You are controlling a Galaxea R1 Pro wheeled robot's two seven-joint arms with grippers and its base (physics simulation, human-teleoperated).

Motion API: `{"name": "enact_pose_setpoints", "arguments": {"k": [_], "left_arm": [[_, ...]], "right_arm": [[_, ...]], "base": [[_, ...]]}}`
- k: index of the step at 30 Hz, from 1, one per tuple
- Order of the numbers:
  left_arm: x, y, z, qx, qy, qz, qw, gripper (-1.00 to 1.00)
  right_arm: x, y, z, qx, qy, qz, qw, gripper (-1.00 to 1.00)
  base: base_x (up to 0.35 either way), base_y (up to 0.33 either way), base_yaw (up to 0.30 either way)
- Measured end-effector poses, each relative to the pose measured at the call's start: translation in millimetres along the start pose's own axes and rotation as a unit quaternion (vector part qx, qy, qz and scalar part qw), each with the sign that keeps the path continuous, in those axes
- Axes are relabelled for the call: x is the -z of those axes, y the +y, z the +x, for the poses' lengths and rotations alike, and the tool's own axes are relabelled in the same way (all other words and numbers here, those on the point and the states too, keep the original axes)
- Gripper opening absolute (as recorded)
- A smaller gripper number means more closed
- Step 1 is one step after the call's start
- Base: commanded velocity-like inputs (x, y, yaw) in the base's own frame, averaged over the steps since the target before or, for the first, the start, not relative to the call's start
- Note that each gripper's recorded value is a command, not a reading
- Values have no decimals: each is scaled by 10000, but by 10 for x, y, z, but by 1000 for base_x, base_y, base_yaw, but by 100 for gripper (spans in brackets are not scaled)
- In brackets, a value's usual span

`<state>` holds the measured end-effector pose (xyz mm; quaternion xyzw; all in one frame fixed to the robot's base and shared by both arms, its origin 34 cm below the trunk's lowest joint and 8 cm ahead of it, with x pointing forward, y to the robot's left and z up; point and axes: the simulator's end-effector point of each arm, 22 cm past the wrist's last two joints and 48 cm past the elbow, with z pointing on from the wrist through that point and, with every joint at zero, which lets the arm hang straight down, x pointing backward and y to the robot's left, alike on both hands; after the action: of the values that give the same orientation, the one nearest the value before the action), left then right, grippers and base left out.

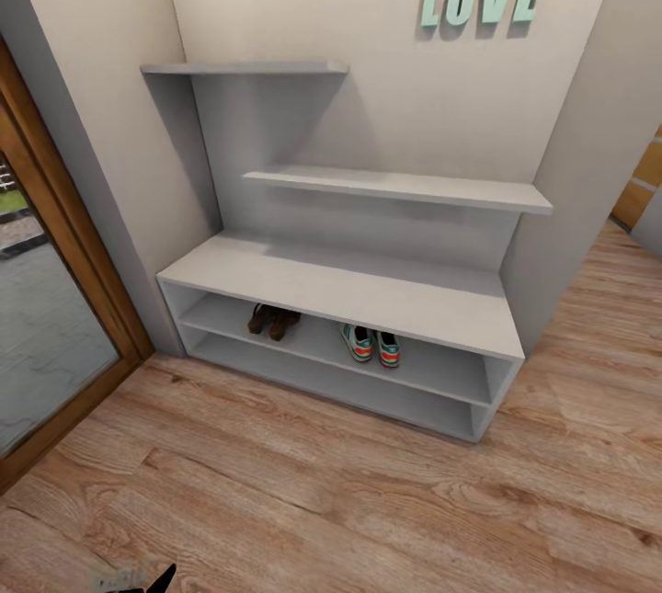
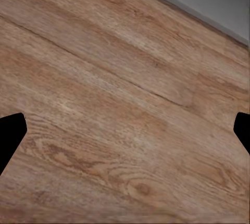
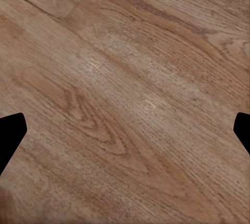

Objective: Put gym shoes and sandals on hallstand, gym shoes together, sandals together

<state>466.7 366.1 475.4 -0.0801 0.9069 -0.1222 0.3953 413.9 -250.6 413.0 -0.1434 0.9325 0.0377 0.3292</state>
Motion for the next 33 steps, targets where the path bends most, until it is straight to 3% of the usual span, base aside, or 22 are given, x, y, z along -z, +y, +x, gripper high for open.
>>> {"name": "enact_pose_setpoints", "arguments": {"k": [5,9,10,14,15,16,18,22,24,33], "left_arm": [[118,72,313,126,308,-86,9994,100],[238,331,416,92,466,-385,9981,100],[354,583,488,32,577,-752,9955,100],[478,791,629,6,727,-1169,9905,100],[513,836,681,11,777,-1281,9887,100],[663,997,915,37,1018,-1720,9798,100],[826,1138,1142,43,1272,-2133,9687,100],[1032,1230,1440,89,1608,-2525,9541,100],[1098,1213,1568,141,1744,-2583,9501,100],[1198,1005,1918,325,2075,-2583,9430,100]], "right_arm": [[1,-4,1,3,1,2,10000,100],[0,0,0,-1,0,0,10000,100],[0,0,0,2,0,-1,10000,100],[1,-3,1,3,1,1,10000,100],[1,-3,1,4,1,1,10000,100],[0,-1,1,4,1,-1,10000,100],[1,-4,1,2,1,2,10000,100],[1,-3,1,3,1,1,10000,100],[1,-4,1,4,1,1,10000,100],[0,-1,0,1,0,0,10000,100]], "base": [[0,0,0],[0,0,0],[0,0,0],[0,0,0],[0,0,0],[0,0,0],[0,0,0],[0,0,0],[0,0,0],[0,0,0]]}}
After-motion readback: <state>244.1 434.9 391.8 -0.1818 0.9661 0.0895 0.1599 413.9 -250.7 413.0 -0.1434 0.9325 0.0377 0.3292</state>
